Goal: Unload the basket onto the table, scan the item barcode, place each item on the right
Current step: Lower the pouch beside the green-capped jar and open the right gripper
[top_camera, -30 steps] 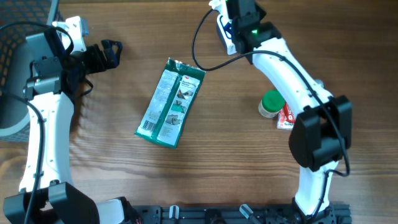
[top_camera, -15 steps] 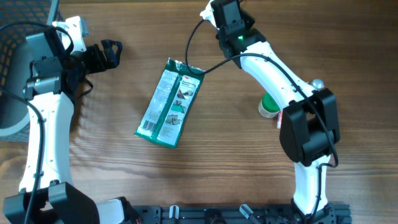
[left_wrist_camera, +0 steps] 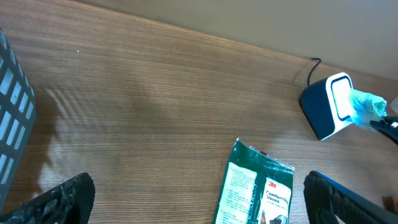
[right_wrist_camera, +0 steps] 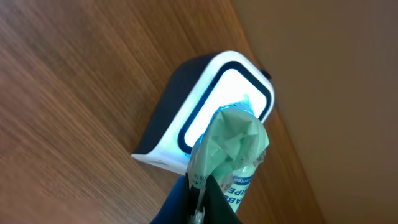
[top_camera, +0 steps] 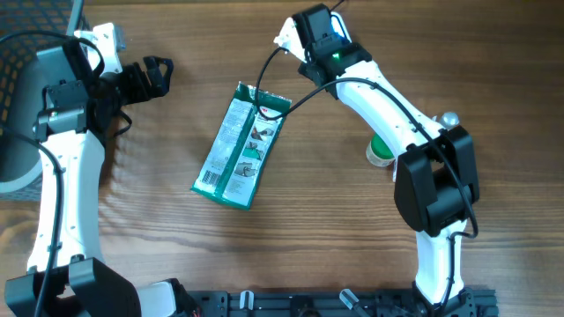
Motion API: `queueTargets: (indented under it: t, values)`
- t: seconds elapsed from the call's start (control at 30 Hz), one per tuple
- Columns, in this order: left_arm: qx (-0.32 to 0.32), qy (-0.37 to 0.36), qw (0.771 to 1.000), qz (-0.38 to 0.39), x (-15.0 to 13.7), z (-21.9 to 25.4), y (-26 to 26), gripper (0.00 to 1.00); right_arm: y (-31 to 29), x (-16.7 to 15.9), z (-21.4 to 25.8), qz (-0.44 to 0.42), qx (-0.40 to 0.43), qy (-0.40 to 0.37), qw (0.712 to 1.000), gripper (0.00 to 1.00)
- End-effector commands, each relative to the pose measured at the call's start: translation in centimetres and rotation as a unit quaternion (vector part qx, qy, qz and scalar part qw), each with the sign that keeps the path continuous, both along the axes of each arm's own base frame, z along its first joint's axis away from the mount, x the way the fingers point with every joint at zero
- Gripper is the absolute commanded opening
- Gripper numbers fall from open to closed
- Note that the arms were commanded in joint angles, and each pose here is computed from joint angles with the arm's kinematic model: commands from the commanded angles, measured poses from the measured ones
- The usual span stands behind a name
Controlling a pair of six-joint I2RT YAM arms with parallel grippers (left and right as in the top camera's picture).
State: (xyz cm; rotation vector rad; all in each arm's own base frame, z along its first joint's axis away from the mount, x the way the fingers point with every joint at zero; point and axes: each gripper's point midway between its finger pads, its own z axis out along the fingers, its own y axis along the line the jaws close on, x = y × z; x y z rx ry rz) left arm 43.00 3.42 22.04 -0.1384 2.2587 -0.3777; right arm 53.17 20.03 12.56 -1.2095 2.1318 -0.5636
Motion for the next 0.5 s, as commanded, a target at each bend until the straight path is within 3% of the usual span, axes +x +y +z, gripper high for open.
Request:
queueTargets:
  t: [0.0, 0.07, 0.2, 0.3, 0.47]
  values:
    - [-0.006, 0.002, 1.0, -0.001, 0.0, -0.2, -0.2, 1.0, -0.6, 0.0, 3.6, -0.038, 0.031, -0.037, 0.998, 0.04]
    - [-0.006, 0.002, 1.0, -0.001, 0.0, -0.2, -0.2, 1.0, -0.7, -0.8, 6.5, -0.033, 0.045, -0.05, 0.997, 0.04]
    - [-0.006, 0.002, 1.0, -0.001, 0.0, -0.2, -0.2, 1.0, -0.1, -5.6, 9.1, -0.003, 0.105, 0.015, 0.994, 0.04]
    - [-0.006, 0.002, 1.0, -0.001, 0.0, -0.2, -0.2, 1.0, 0.6, -10.6, 7.8, -0.008, 0.16, 0.126, 0.979, 0.04]
    - [-0.006, 0.002, 1.0, -0.001, 0.0, -0.2, -0.2, 1.0, 0.6, -20.4, 3.3, -0.022, 0.181, 0.355, 0.917, 0.04]
